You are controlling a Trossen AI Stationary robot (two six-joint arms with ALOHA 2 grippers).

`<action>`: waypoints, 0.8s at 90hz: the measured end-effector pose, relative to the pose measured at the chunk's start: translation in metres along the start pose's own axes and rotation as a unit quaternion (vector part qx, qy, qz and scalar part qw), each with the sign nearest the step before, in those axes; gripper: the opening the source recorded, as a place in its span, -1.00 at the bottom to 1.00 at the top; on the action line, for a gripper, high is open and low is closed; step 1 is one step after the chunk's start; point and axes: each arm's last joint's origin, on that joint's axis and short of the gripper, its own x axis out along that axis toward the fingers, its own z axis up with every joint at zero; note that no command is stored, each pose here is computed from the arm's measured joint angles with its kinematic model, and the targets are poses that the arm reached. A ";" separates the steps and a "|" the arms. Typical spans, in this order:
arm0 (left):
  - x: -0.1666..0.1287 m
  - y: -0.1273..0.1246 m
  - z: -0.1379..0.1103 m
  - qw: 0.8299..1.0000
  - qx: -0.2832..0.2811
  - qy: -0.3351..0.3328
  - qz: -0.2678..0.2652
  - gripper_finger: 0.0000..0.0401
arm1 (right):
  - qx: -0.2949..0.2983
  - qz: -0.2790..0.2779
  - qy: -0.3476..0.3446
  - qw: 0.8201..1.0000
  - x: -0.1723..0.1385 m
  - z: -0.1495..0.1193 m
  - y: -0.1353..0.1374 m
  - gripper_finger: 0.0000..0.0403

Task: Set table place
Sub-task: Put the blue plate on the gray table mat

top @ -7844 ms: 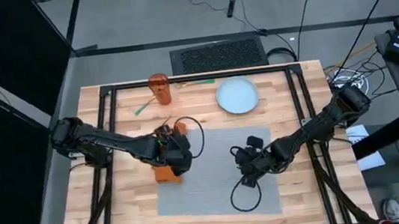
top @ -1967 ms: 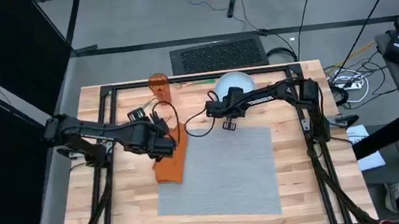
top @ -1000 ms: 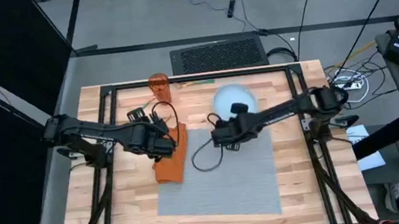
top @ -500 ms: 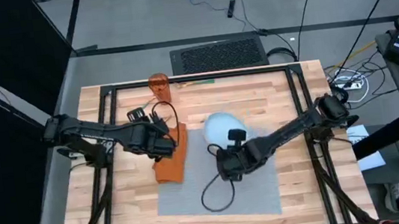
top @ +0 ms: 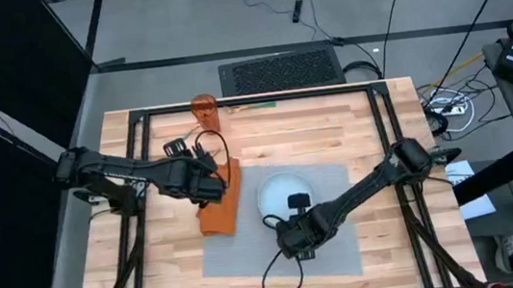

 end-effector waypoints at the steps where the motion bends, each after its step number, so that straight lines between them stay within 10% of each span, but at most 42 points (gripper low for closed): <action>1: 0.000 0.000 0.000 1.000 0.000 0.000 0.000 -0.16 | -0.001 0.002 -0.001 1.000 0.000 0.001 0.001 -1.00; 72: -0.008 -0.010 -0.004 1.000 -0.006 -0.018 -0.007 -0.16 | -0.022 0.062 0.022 0.998 -0.005 0.022 0.033 -1.00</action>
